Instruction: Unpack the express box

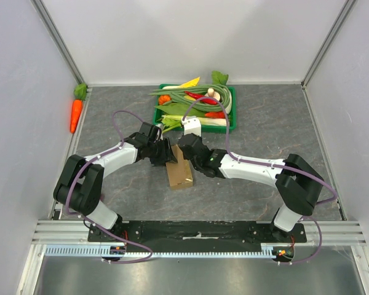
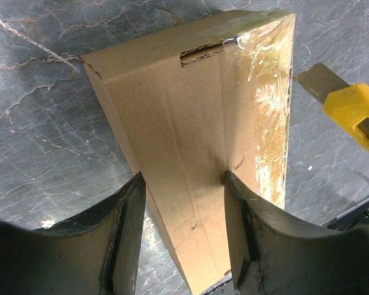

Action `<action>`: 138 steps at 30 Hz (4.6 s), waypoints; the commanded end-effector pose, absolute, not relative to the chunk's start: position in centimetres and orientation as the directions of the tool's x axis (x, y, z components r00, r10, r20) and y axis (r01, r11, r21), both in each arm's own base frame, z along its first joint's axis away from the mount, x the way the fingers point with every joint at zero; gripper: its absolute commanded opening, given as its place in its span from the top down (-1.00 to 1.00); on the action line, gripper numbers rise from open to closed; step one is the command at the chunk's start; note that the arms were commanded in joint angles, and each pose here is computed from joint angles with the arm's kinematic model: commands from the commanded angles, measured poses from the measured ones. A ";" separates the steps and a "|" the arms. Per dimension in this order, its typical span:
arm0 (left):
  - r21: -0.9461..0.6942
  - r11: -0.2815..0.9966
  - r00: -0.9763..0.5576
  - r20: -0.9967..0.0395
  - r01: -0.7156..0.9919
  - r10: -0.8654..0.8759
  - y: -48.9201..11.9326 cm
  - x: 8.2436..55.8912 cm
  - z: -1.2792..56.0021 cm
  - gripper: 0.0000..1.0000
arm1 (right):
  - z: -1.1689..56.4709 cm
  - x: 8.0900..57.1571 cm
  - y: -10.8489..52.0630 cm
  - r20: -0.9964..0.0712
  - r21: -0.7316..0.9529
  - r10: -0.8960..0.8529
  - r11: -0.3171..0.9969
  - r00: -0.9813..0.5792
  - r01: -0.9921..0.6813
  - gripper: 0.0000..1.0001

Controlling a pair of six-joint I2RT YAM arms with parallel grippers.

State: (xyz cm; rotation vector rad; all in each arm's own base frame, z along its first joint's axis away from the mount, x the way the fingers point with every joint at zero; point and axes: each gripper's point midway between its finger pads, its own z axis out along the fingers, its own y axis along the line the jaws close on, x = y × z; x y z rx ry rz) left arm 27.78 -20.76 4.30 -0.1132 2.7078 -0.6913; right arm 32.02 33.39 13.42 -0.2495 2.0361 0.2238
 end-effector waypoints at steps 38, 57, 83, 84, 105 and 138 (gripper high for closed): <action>-0.272 0.953 -0.975 -0.141 -0.130 -0.173 -16.3 22.8 -0.4 0.14 | 12.6 32.2 32.2 -0.872 -0.034 -0.148 0.970 -0.467 -0.242 1.00; -0.259 0.956 -0.975 -0.136 -0.136 -0.175 -16.0 22.7 -0.6 0.18 | 12.6 31.4 32.6 -0.863 -0.013 -0.157 0.957 -0.480 -0.289 1.00; -0.247 0.957 -0.973 -0.137 -0.151 -0.188 -15.6 22.9 -0.7 0.22 | 11.5 30.1 32.2 -0.838 -0.042 -0.218 0.940 -0.501 -0.338 1.00; -0.249 0.957 -0.973 -0.137 -0.150 -0.188 -15.6 22.9 -0.7 0.22 | 11.3 30.0 32.3 -0.835 -0.039 -0.219 0.939 -0.506 -0.341 1.00; -0.526 0.819 -0.929 -0.129 -0.231 -0.346 -18.3 26.6 2.1 -0.72 | 11.1 29.8 34.8 -0.811 0.001 -0.220 0.926 -0.542 -0.378 1.00; -0.501 0.703 -0.792 -0.058 -0.504 -0.608 -16.7 28.5 0.5 0.32 | 10.8 25.4 32.9 -0.714 -0.003 -0.272 0.923 -0.645 -0.385 1.00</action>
